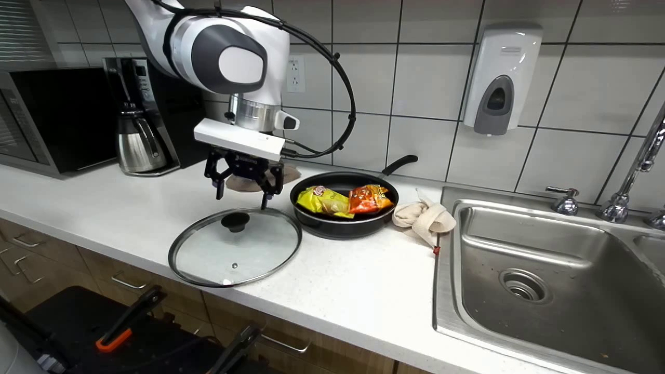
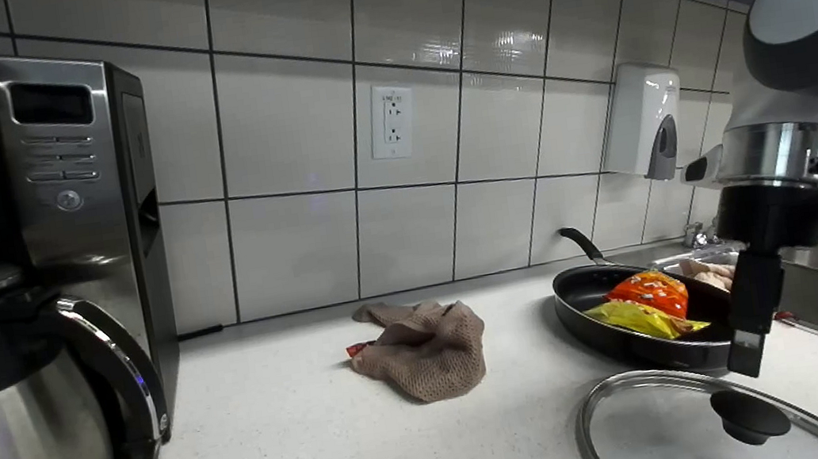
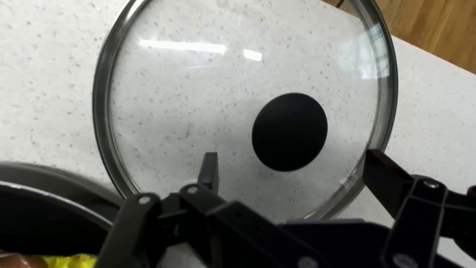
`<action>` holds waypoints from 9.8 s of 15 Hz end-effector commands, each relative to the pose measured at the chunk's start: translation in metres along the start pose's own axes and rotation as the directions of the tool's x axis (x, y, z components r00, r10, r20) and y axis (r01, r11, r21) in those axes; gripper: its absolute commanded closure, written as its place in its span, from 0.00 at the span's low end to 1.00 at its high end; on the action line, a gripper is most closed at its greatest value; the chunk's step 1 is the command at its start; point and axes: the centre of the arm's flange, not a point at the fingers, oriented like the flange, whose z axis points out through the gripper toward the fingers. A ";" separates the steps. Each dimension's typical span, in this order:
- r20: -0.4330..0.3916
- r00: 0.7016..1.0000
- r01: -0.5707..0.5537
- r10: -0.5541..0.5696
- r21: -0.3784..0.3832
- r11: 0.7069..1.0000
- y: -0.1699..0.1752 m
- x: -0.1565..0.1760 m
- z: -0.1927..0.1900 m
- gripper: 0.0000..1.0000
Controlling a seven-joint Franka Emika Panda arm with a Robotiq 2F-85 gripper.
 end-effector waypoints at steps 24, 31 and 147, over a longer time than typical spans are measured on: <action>0.022 0.998 0.056 -0.052 -0.240 0.969 -0.048 0.002 0.049 0.00; 0.023 0.998 0.056 -0.051 -0.302 0.952 -0.054 -0.002 0.052 0.00; -0.379 0.888 -0.367 0.261 -0.242 0.898 0.155 0.082 -0.098 0.00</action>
